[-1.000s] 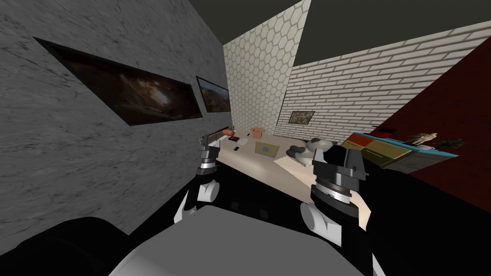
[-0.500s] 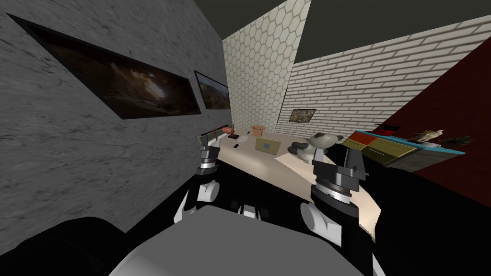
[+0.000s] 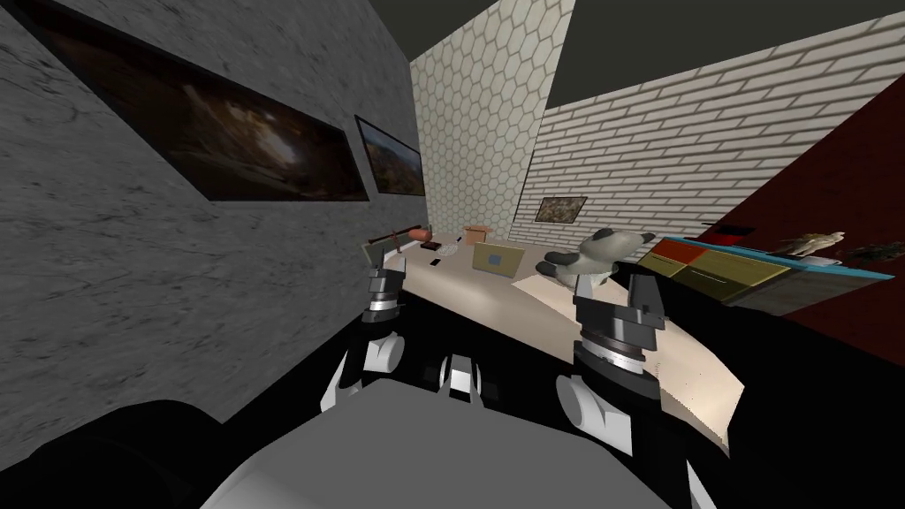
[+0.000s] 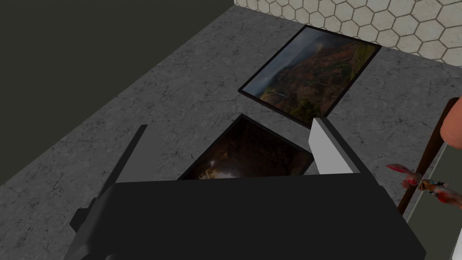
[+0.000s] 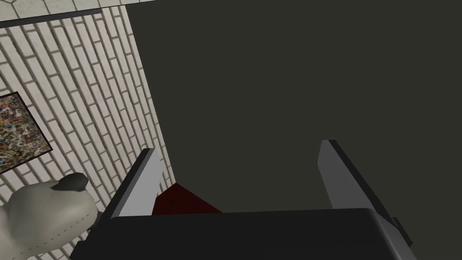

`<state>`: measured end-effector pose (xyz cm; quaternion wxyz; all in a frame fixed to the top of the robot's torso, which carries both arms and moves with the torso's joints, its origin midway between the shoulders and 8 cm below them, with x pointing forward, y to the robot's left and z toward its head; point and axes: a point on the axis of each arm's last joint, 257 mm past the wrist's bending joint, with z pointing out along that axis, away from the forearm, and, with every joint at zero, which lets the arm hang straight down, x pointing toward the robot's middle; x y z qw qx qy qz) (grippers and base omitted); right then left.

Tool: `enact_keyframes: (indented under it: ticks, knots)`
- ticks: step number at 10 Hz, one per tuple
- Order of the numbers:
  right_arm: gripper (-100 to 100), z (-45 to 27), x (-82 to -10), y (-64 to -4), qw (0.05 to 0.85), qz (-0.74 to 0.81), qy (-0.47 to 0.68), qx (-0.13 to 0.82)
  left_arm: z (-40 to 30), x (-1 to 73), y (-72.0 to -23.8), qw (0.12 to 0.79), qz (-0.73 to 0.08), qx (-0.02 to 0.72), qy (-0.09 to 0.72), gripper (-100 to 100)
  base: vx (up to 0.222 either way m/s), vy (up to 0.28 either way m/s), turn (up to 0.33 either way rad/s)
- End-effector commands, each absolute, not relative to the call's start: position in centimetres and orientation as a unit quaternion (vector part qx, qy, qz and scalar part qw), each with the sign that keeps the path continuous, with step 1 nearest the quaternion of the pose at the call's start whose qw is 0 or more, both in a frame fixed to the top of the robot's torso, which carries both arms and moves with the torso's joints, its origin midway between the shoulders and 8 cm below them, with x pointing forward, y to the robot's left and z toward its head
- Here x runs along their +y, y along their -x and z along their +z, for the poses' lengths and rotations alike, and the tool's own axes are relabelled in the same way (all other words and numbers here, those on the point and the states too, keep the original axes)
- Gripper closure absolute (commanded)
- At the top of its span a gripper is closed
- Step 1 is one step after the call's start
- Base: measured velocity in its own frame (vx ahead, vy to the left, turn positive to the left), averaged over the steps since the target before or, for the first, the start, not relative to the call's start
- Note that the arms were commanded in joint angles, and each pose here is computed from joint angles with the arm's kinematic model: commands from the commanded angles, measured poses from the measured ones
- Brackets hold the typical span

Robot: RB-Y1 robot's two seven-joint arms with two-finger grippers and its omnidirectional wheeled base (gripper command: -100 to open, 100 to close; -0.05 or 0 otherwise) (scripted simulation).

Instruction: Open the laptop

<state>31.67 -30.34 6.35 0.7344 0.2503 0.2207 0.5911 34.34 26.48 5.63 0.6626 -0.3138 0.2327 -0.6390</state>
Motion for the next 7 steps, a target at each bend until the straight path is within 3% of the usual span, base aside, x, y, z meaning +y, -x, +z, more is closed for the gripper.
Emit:
enact_keyframes:
  ticks: [1,7]
  knots:
    - [-100,5.3,-29.9,-32.9,0.744,0.566,-0.237,0.266,5.6,26.5,-34.3,0.663,-0.639,0.233,0.314,0,0.022,0.063,0.077]
    - [-100,0.4,-30.9,-36.5,0.775,0.448,-0.203,0.396,5.6,26.5,-34.3,0.663,-0.639,0.233,0.314,0,0.042,0.084,0.098]
